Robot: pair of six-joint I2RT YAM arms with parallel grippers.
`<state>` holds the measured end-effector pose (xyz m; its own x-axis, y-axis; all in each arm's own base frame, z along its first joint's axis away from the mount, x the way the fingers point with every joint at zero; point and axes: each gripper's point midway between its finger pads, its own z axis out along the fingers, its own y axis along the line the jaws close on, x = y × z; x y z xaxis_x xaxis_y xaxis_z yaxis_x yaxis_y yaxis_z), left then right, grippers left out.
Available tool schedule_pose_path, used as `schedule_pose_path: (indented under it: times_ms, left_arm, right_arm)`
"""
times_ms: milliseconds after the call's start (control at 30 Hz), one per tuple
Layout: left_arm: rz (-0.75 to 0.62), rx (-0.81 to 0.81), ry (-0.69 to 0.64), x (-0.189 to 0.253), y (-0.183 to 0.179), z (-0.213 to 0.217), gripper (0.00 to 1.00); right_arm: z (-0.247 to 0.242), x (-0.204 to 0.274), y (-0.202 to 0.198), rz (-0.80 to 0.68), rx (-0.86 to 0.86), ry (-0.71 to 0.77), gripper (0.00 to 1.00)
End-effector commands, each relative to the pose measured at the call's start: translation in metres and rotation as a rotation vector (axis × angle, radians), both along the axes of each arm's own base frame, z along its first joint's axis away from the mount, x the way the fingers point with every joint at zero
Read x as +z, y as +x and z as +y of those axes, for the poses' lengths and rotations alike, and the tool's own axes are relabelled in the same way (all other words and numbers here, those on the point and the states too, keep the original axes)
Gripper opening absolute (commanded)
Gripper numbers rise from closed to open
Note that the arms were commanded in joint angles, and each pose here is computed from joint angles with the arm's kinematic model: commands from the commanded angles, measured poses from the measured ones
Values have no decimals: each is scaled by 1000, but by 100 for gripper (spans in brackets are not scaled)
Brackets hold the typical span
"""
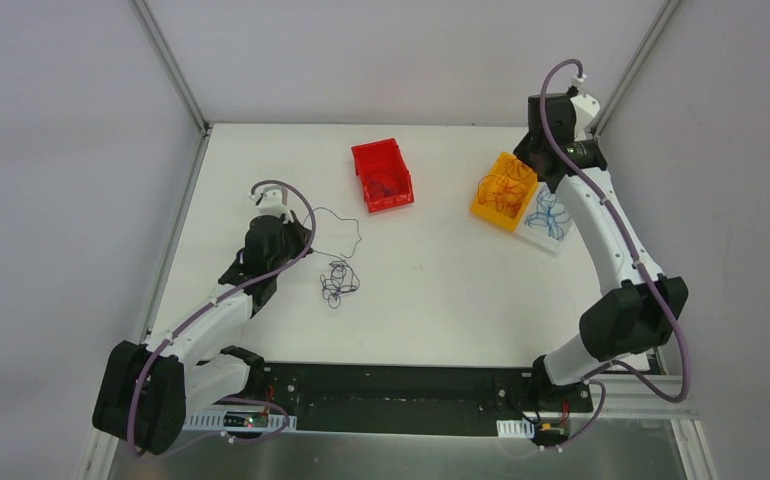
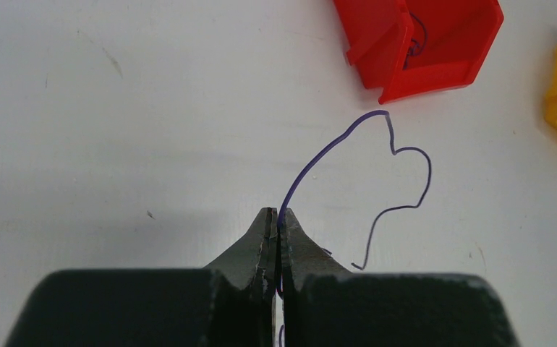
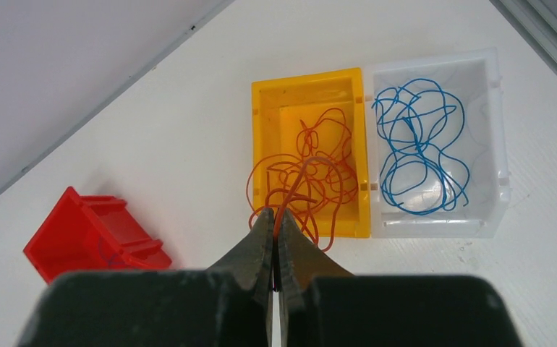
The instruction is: Untangle the cables
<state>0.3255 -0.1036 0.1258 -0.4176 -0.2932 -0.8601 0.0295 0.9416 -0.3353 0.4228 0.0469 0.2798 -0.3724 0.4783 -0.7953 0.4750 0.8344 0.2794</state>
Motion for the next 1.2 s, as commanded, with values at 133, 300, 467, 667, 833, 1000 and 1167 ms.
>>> schedule_pose_path:
  times_ms: [133,300,467,667,833,1000,1167]
  left_arm:
    - [-53,10,-17,11,3,0,0]
    - [-55,4,-18,12,3,-1,0]
    - [-54,-7,-23,12,4,-4,0]
    - [-56,-18,-29,13,3,-6,0]
    - [-62,-25,-32,14,3,-7,0]
    - [-70,-61,-47,17,3,-14,0]
    - [-88,-153,-81,23,1,-31,0]
  right_arm:
    - [-12,-16,42,17,-26,5,0]
    - [-6,-70,65,115,-32,2,0]
    - [-2,-140,81,257,-48,15,0]
    - [-2,-210,81,424,-62,130,3]
    - [3,-191,77,397,-28,170,35]
    - [0,-125,66,295,8,130,57]
    - [22,-77,36,223,134,66,74]
